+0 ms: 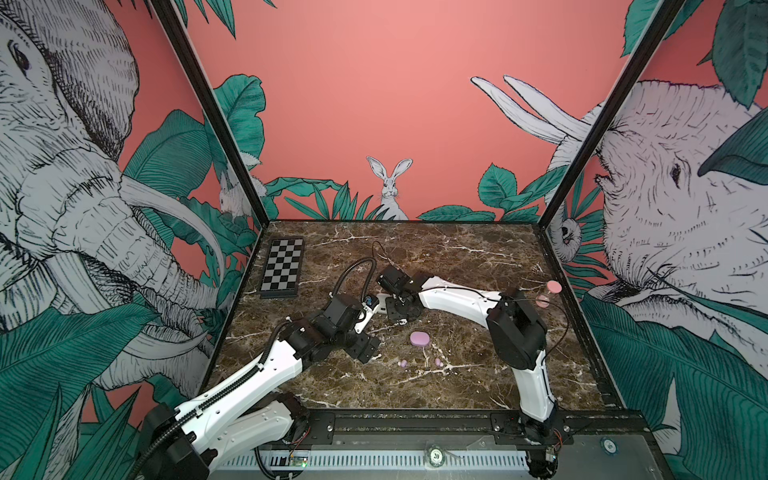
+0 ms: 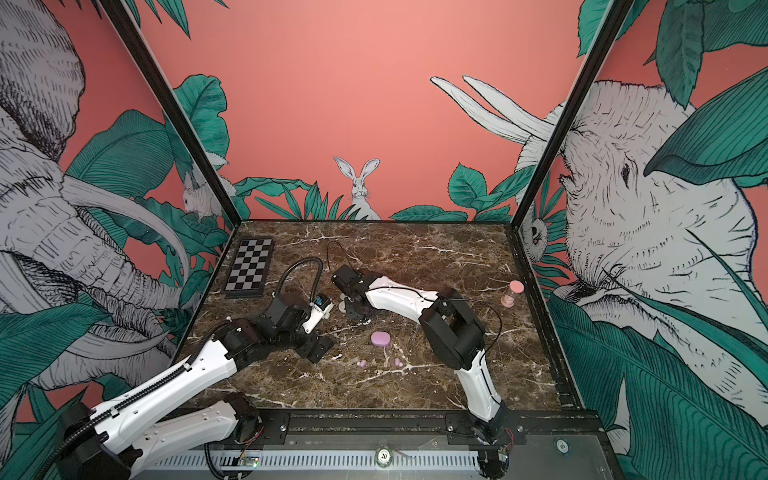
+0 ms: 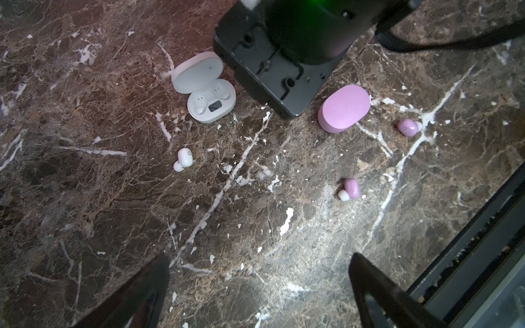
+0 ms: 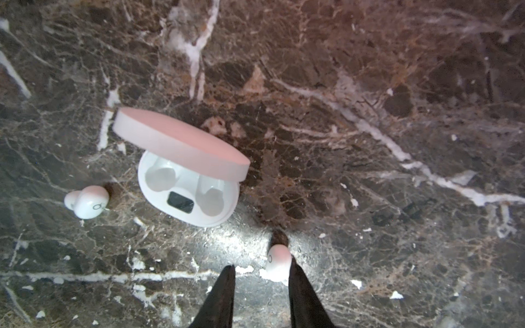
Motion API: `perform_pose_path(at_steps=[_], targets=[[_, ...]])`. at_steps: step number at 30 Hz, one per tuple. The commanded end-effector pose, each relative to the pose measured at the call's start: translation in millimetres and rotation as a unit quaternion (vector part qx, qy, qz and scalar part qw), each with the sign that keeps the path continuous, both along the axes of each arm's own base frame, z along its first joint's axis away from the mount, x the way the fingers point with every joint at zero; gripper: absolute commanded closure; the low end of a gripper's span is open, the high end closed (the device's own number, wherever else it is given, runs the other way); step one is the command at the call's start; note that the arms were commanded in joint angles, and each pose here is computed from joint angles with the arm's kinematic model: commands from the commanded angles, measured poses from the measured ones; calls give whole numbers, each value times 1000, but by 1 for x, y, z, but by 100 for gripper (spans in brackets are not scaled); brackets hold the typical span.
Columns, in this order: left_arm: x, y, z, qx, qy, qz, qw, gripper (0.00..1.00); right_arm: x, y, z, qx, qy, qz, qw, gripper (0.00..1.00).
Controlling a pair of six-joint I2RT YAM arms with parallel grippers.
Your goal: Insert the wireless bluetooth earbuds into the charging case
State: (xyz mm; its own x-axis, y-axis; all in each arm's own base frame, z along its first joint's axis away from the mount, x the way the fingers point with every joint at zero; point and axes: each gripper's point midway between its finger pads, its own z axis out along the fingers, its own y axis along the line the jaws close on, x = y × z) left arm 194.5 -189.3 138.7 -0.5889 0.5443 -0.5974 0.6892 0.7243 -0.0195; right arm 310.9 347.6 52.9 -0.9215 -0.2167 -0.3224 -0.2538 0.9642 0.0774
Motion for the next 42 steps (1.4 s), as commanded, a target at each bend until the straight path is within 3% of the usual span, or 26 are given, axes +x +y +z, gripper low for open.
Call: perform_pose_path(at_steps=[1, 15, 42], targets=[[-4, -3, 4, -7, 5, -10, 1000, 1, -4, -2, -9, -18, 10, -2, 1000, 68], [6, 9, 15, 3, -36, 20, 999, 1, -5, -6, -18, -30, 17, -8, 999, 69], [5, 8, 12, 6, -29, 17, 999, 1, -5, -9, -25, -43, 17, -1, 999, 74]])
